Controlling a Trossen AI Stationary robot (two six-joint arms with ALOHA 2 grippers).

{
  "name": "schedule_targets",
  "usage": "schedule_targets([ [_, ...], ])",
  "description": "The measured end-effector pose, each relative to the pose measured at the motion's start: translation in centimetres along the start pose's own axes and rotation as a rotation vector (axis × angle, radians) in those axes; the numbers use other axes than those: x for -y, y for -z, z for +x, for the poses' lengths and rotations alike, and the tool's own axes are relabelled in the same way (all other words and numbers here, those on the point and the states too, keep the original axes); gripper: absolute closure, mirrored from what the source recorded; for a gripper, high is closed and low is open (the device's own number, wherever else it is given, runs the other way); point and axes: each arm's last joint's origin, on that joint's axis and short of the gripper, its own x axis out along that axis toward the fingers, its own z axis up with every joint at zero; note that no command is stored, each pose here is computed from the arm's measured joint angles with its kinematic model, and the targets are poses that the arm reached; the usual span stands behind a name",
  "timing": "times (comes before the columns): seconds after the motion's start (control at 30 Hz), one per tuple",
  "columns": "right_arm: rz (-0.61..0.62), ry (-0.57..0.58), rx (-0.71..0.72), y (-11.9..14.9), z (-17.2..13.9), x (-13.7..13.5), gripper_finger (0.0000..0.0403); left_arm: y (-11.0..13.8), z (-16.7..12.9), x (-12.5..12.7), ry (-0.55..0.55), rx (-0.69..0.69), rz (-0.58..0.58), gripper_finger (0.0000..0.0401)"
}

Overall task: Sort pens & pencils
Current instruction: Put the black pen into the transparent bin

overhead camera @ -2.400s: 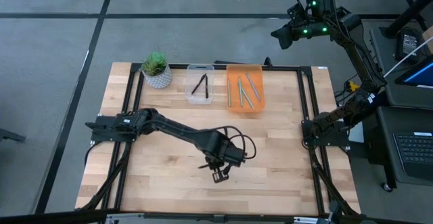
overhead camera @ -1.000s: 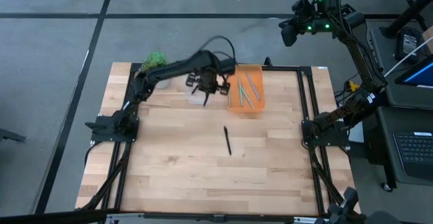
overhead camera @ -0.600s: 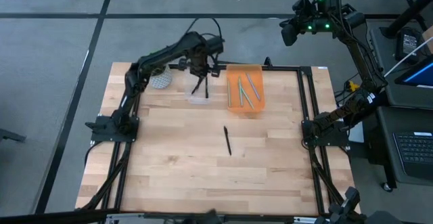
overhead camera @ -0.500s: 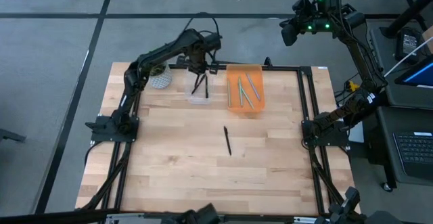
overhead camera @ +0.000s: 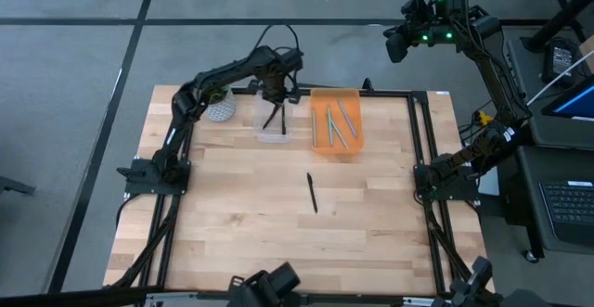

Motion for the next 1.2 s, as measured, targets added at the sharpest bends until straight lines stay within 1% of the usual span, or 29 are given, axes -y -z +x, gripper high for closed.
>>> schedule_targets([
  [0.07, 0.0, -0.003, 0.0, 0.0, 0.0, 0.0, 0.0363, 0.1, 0.8, -0.5, -0.022, -0.03, 0.001, 0.0387],
  [0.2, -0.001, -0.005, 0.012, -0.1, 0.0, -0.1, 0.0363, 0.1, 2.3, -0.5, -0.008, -0.027, 0.009, 0.0387],
  [0.4, 0.012, -0.009, 0.033, -0.3, 0.0, -0.1, 0.0363, -0.1, 2.9, -0.5, 0.022, -0.023, 0.023, 0.0387],
  [0.53, 0.011, -0.008, 0.037, -0.4, 0.0, -0.1, 0.0363, -0.2, 2.8, -0.7, 0.021, -0.024, 0.04, 0.0387],
  [0.6, 0.011, -0.008, 0.037, -0.4, 0.0, -0.1, 0.0363, -0.3, 2.8, -0.7, 0.022, -0.019, 0.055, 0.0372],
  [0.73, 0.011, -0.009, 0.037, -0.4, 0.0, -0.1, 0.0363, -0.4, 2.8, -0.6, 0.011, 0.012, 0.058, 0.0329],
  [0.8, 0.011, -0.009, 0.037, -0.4, 0.0, -0.1, 0.0363, -0.5, 2.8, -0.6, 0.014, 0.016, 0.059, 0.0316],
  [1.07, 0.011, -0.009, 0.037, -0.4, 0.0, -0.1, 0.0363, -0.7, 2.8, -0.4, 0.029, 0.036, 0.07, 0.0307],
  [1.2, 0.01, -0.008, 0.037, -0.4, 0.0, -0.1, 0.0363, -0.3, 2.8, 0.0, 0.054, 0.014, 0.095, 0.0306],
])
